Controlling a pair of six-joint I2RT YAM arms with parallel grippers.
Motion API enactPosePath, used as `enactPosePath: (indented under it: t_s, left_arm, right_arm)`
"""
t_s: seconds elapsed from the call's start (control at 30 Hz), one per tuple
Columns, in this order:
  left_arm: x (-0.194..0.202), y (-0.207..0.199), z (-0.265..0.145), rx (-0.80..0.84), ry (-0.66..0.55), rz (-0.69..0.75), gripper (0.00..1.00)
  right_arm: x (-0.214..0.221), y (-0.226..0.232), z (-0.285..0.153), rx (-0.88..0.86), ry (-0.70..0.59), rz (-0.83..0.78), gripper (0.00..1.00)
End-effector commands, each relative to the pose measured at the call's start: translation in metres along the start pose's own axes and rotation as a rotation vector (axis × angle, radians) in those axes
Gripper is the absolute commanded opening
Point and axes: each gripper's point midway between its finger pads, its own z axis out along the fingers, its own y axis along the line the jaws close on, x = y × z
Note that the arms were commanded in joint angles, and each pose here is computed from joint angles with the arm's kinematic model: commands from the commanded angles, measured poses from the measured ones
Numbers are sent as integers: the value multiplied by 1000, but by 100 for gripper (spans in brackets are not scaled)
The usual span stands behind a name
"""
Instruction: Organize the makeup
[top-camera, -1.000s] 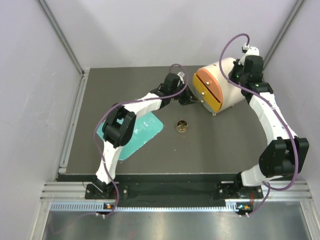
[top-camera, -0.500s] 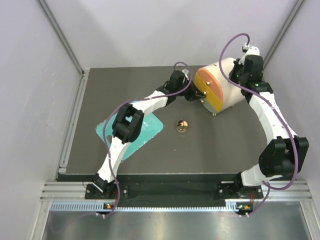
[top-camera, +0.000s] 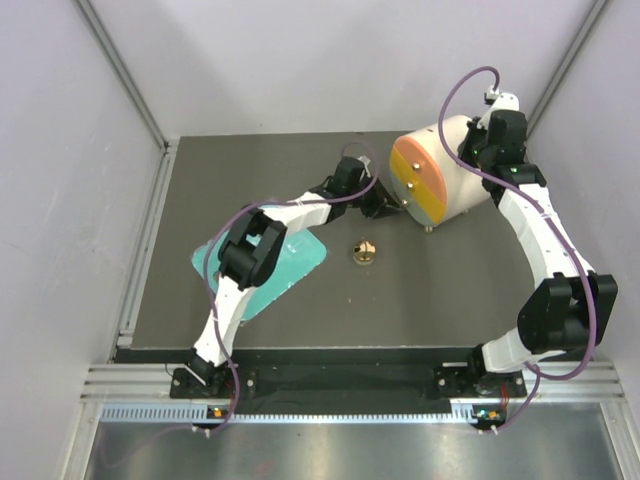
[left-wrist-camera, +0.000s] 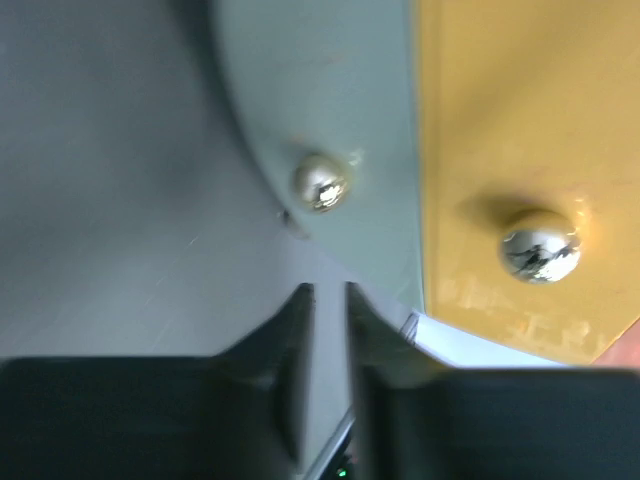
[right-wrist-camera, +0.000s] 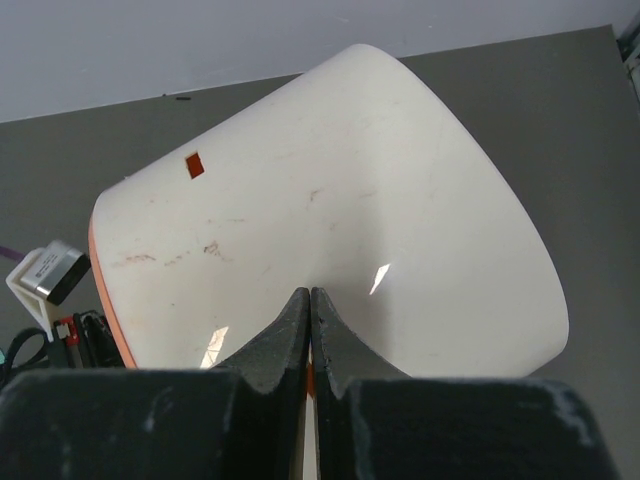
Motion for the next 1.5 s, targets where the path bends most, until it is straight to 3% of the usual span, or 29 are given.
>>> enactPosePath:
  t_s: [0.0,0.1,0.2,0.53,1.3,1.47]
  left_arm:
    - [-23,-46,-40,83,-105,76,36]
    - [-16,-42,-36,98,-63,54,48]
    - [-16,-39,-30,121,-54,16,50]
    - [-21,-27,-6,204,-29,-131,48]
    - [-28,-3,17,141,-39,-151,46]
    - [-29,3,19,126,-48,-151,42]
  right_arm:
    - [2,-2,3,-7,21,-9,2]
    - [5,-2,3,-9,26,-9,3]
    - [8,-2,3,-12,33,-11,4]
    - [8,-3,2,-9,34,-18,6]
    - [12,-7,5,-2,44,-22,9]
    - [13,-7,4,-3,45,-20,9]
